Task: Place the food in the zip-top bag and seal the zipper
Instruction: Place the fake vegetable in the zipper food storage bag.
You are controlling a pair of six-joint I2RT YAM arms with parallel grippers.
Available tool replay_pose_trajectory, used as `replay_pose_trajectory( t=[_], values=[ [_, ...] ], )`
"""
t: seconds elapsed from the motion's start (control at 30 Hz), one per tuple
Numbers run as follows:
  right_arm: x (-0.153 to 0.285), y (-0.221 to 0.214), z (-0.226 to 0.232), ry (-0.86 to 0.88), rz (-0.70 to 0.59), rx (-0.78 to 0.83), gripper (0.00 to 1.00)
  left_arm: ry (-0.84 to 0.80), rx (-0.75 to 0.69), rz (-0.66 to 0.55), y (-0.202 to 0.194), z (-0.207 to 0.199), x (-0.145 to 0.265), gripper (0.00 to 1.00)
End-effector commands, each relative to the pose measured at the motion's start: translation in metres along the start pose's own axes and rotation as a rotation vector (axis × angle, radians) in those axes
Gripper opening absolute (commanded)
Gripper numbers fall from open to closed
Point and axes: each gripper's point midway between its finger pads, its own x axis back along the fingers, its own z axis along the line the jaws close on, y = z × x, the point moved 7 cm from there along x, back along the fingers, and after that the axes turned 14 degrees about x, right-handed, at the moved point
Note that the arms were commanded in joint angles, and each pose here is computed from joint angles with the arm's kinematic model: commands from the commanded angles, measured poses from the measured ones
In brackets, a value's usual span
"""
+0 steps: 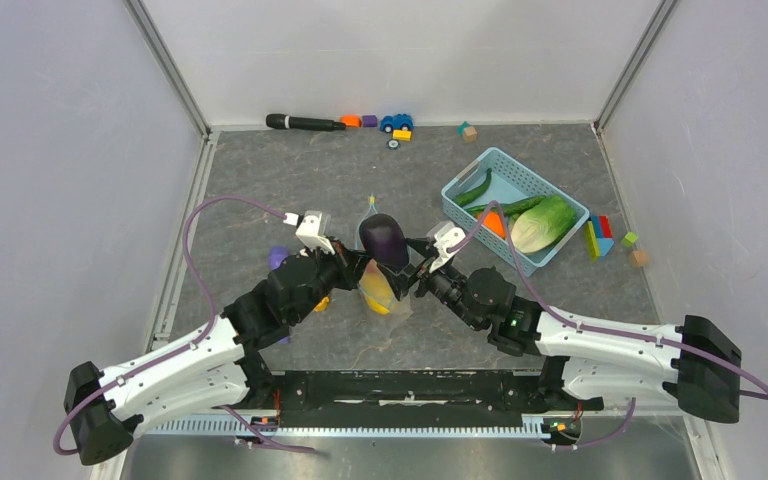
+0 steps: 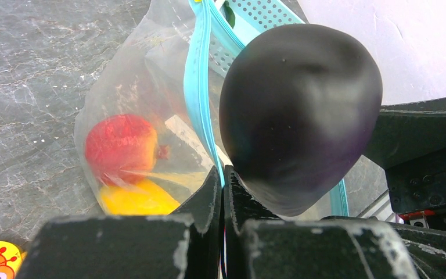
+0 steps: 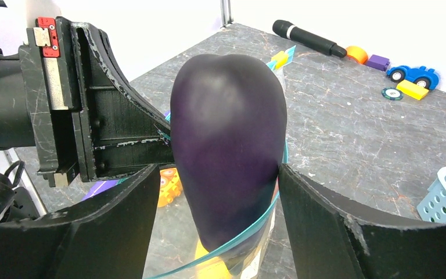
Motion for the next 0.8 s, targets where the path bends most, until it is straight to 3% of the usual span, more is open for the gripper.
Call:
replay_pose_trajectory(
  t=[0.0, 0.2, 0.4, 0.77],
  values=[
    [-0.001, 0.019, 0.000, -0.003, -0.065, -0.020, 0.80, -0.013, 0.042, -0.031, 0.005, -0.004, 0.000, 0.02],
    [0.000, 0.023, 0.000, 0.007, -0.078, -0.028, 0.81, -0.017, 0.043, -0.032, 0.005, -0.005, 0.001, 0.02],
    [0.003, 0.031, -0.001, 0.009, -0.091, -0.040, 0.92, -0.016, 0.041, -0.029, 0.005, -0.005, 0.000, 0.02],
    [0.003, 0.034, -0.004, -0.022, -0.022, -0.073, 0.98, -0.021, 0.045, -0.029, 0.005, -0.006, 0.001, 0.02]
  ],
)
